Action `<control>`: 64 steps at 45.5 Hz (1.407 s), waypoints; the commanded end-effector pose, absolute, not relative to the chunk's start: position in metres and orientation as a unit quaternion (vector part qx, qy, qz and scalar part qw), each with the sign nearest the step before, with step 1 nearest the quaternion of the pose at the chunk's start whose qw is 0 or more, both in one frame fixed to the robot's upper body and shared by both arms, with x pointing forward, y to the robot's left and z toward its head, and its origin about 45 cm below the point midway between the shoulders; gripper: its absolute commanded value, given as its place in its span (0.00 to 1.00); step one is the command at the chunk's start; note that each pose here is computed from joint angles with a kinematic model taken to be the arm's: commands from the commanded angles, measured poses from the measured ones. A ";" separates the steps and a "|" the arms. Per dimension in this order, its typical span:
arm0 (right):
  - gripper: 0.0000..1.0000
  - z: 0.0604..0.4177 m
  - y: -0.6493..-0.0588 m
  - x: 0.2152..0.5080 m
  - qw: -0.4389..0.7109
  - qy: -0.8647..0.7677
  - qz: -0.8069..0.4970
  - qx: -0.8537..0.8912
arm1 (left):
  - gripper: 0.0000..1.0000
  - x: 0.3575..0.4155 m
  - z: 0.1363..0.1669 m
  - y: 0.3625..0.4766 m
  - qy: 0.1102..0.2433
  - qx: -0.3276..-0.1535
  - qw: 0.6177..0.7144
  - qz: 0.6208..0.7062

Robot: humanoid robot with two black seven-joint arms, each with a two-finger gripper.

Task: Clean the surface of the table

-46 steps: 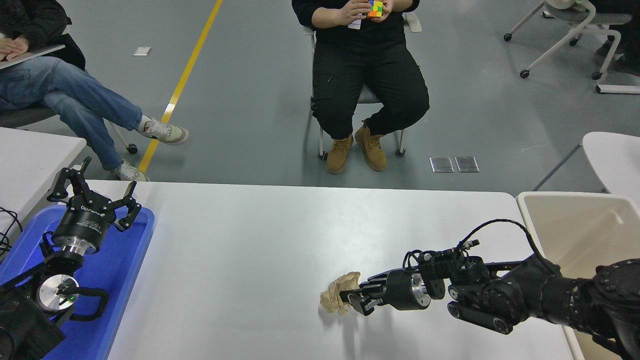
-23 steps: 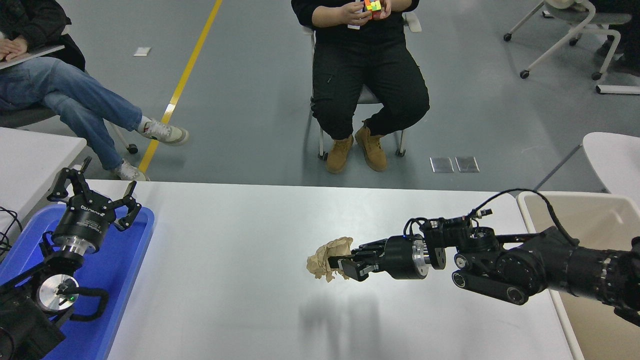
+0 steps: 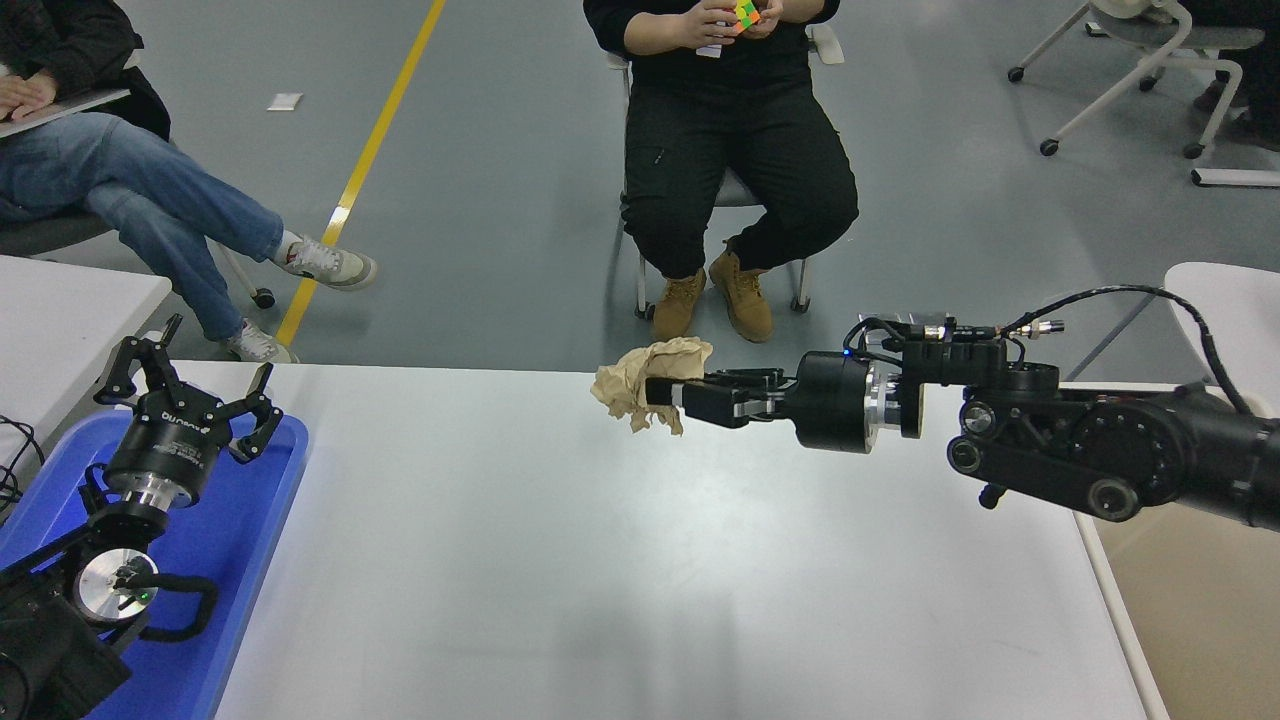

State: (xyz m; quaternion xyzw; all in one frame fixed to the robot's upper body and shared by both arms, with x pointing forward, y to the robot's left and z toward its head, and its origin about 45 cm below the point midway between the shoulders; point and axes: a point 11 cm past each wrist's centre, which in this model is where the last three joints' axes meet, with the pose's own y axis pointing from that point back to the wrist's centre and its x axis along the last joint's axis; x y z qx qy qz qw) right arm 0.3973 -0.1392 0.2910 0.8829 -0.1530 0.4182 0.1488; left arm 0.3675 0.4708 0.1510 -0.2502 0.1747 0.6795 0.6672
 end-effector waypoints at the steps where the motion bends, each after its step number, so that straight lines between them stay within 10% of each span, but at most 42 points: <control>1: 0.00 0.346 -0.153 0.413 0.105 -0.196 0.409 0.885 | 1.00 0.3675 0.1510 0.471 0.175 -0.250 0.667 0.679; 28: 0.00 0.335 -0.356 0.493 0.253 -0.448 0.331 0.791 | 1.00 0.3674 0.1514 0.471 0.174 -0.250 0.667 0.680; 64: 0.00 0.333 -0.574 0.435 0.368 -0.662 0.250 0.603 | 1.00 0.3675 0.1510 0.471 0.175 -0.250 0.667 0.679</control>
